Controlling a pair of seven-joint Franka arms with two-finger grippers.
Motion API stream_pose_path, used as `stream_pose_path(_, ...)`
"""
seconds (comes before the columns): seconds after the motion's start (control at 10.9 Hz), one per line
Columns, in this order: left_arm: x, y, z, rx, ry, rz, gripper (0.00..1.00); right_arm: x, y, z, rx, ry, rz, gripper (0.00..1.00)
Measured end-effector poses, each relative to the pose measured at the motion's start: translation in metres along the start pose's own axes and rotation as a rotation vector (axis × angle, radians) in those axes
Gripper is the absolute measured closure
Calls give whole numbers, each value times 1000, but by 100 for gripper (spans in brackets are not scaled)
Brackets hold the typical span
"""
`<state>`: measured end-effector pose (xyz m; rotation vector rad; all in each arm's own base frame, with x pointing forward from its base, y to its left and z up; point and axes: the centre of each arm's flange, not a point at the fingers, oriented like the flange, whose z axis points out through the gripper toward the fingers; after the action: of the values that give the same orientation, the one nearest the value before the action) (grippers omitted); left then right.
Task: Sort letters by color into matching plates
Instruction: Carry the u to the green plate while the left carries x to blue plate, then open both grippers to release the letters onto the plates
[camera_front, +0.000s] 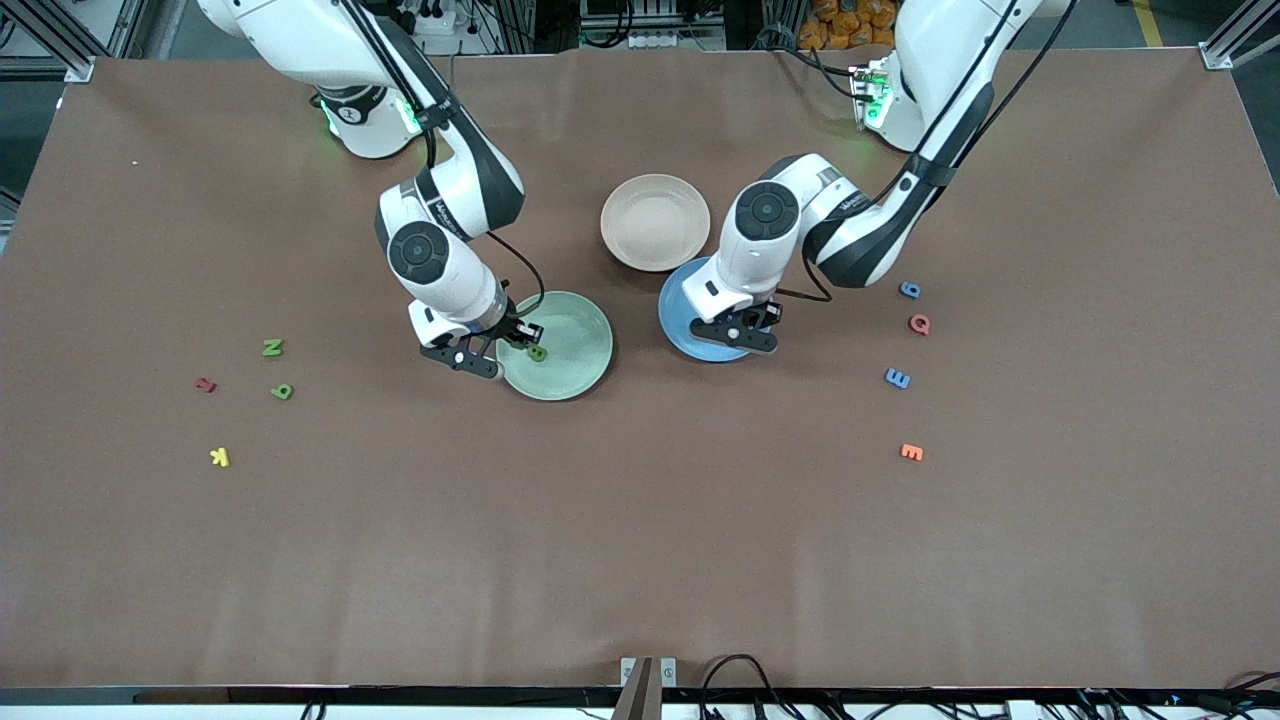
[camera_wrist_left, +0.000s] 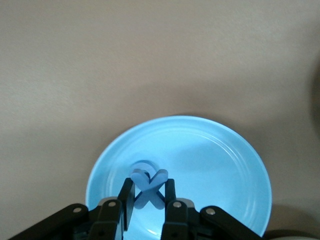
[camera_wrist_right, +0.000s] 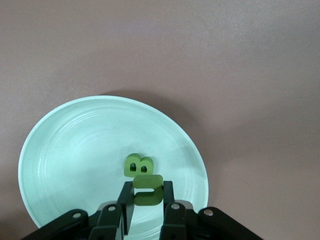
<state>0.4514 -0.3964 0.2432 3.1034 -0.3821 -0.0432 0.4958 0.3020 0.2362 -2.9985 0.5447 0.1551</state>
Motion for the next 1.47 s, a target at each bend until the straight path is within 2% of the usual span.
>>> stream_pose_path(0.18,-8,14,5,2,-11,6,72,2,-8,4,6,-2,24,72)
stream_pose_path(0.28,-13,21,10,3,-18,11,72,2,-11,5,7,-4,38,69)
stream_pose_path(0.74,-22,36,32,3,-55,-7,72,2,-14,7,8,-6,65,3)
stream_pose_path(0.83,-22,38,32,2,-55,-10,72,2,-14,7,7,-6,65,0)
stream_pose_path(1.01,-21,41,31,-2,-52,-14,72,7,-10,7,4,-6,59,0)
stream_pose_path(1.1,-20,41,31,-3,-50,-15,69,14,-4,6,4,-4,43,0)
stream_pose_path(1.47,-13,40,25,-10,-36,-24,21,69,48,-4,9,9,-70,0)
